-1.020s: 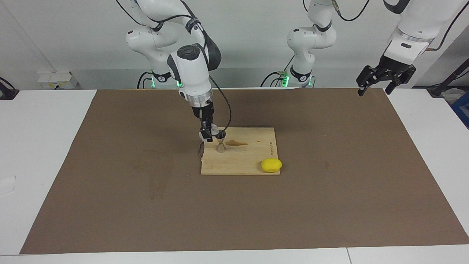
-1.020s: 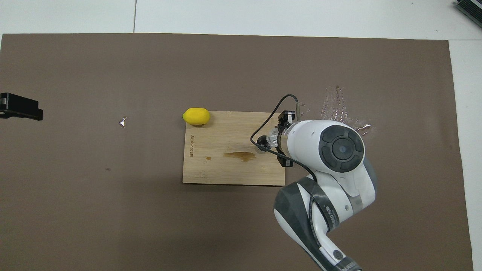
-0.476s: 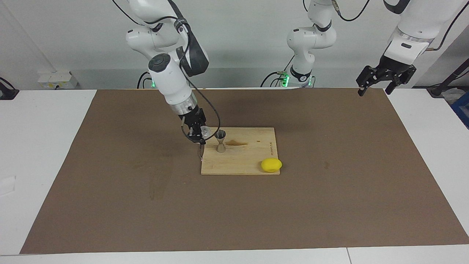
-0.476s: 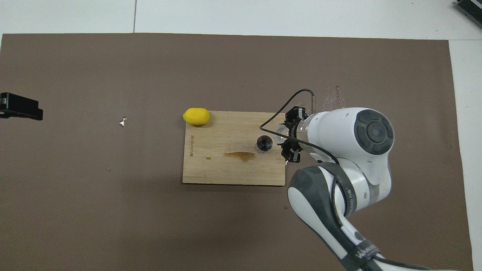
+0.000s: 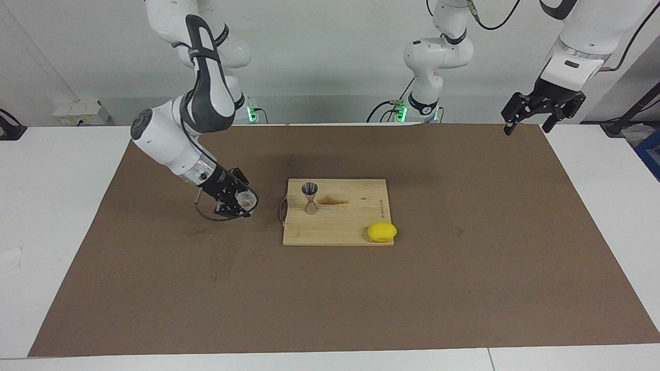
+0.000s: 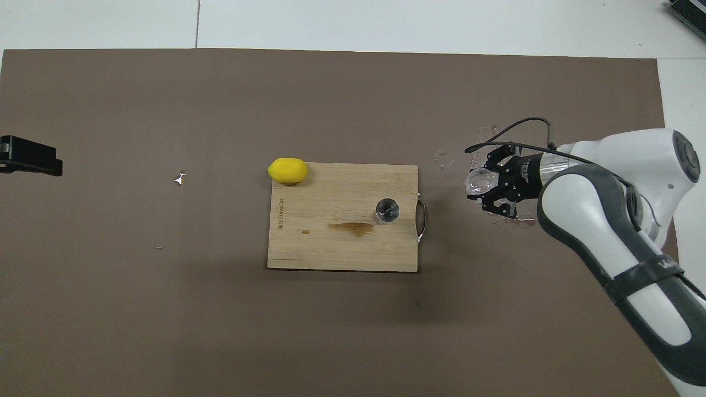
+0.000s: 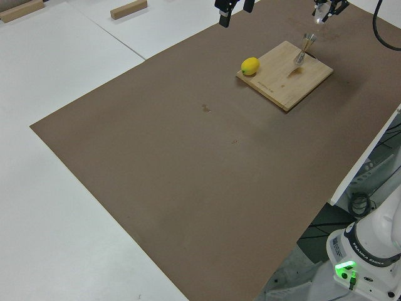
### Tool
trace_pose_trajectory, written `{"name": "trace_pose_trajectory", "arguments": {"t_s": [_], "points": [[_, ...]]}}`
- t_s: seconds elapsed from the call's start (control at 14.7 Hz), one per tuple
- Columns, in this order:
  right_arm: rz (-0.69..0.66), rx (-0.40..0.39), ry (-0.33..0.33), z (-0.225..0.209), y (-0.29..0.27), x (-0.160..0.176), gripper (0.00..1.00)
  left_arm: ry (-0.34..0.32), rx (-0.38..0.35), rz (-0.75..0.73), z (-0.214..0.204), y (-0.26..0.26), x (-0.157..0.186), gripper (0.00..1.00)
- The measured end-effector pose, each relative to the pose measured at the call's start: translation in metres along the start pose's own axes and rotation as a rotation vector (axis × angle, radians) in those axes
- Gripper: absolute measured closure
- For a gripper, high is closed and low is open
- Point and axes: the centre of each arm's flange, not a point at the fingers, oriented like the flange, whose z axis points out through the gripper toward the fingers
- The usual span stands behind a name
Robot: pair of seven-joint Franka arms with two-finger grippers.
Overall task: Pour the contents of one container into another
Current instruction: 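Carry the glass back and set it down at its spot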
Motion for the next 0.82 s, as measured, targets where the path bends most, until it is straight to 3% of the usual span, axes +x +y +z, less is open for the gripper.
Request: {"name": "trace_pose_trajectory", "arguments": {"t_s": [0.34,0.82], "points": [[-0.022,-0.012,-0.027,0.011,-0.012,0.059,0.49,0.000,0.000,-0.001,0.000,0.000,0.000,0.00],[-0.025,-0.016,-0.118,0.026,-0.017,0.126,0.49,0.000,0.000,-0.001,0.000,0.000,0.000,0.00]]}}
